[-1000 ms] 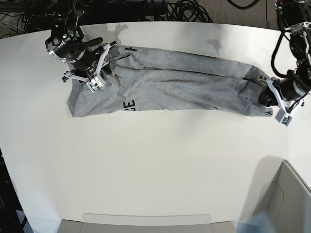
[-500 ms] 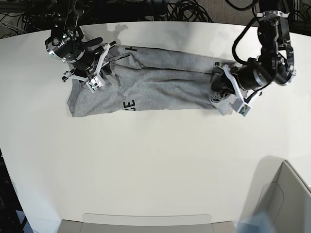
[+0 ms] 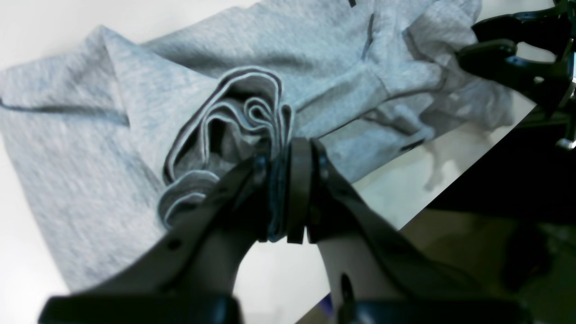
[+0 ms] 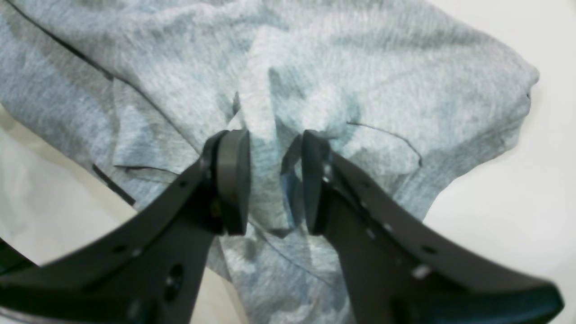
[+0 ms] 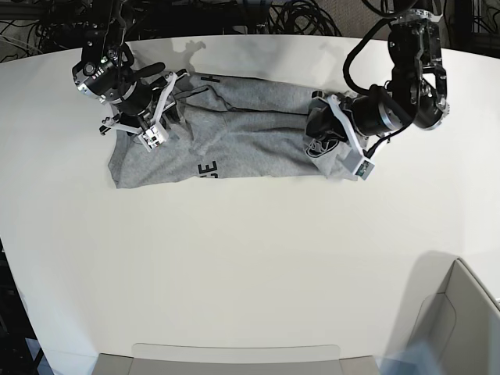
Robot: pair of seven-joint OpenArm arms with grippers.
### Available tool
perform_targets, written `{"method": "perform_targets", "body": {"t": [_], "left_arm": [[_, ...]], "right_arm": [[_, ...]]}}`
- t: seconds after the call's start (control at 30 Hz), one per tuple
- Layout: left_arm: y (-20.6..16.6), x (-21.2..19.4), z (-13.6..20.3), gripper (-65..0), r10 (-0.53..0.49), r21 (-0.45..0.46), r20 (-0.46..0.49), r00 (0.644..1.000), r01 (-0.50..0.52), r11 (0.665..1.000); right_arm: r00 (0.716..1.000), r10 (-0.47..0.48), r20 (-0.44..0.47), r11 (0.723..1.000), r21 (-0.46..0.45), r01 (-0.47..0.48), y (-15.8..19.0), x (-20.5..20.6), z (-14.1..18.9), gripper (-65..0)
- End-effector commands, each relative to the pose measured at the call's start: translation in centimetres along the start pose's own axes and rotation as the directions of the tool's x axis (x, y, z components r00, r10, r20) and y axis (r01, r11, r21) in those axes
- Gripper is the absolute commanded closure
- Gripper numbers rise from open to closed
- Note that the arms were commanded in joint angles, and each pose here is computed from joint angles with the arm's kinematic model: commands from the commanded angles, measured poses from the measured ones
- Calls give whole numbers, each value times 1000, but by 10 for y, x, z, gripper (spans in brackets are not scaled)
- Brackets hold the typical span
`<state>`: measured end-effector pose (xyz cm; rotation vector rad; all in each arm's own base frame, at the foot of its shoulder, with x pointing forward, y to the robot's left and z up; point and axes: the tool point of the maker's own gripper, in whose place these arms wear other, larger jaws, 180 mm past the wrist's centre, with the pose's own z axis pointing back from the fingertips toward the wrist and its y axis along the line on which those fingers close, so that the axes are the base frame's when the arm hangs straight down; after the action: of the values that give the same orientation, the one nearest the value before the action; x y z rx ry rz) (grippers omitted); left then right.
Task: Fold the T-shirt properly
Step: 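Fold the shirt end with the left gripper toward the right gripper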
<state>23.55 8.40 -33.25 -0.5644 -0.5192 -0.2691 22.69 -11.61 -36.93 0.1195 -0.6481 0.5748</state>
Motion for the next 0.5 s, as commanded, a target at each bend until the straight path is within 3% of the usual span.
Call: {"method": "perform_targets", "body": {"t": [0.0,0.47], "left_arm": [[-5,11,2,0,4,-14,35,999,-3,1000],[-54,24,-23,0,18,-122,2,1000,-17,992]], "right_arm": [[999,7,38,1000,-3,-7,-1,10,3,-198],[999,6,33,1000,1,-6,0,8,3,-198]]}}
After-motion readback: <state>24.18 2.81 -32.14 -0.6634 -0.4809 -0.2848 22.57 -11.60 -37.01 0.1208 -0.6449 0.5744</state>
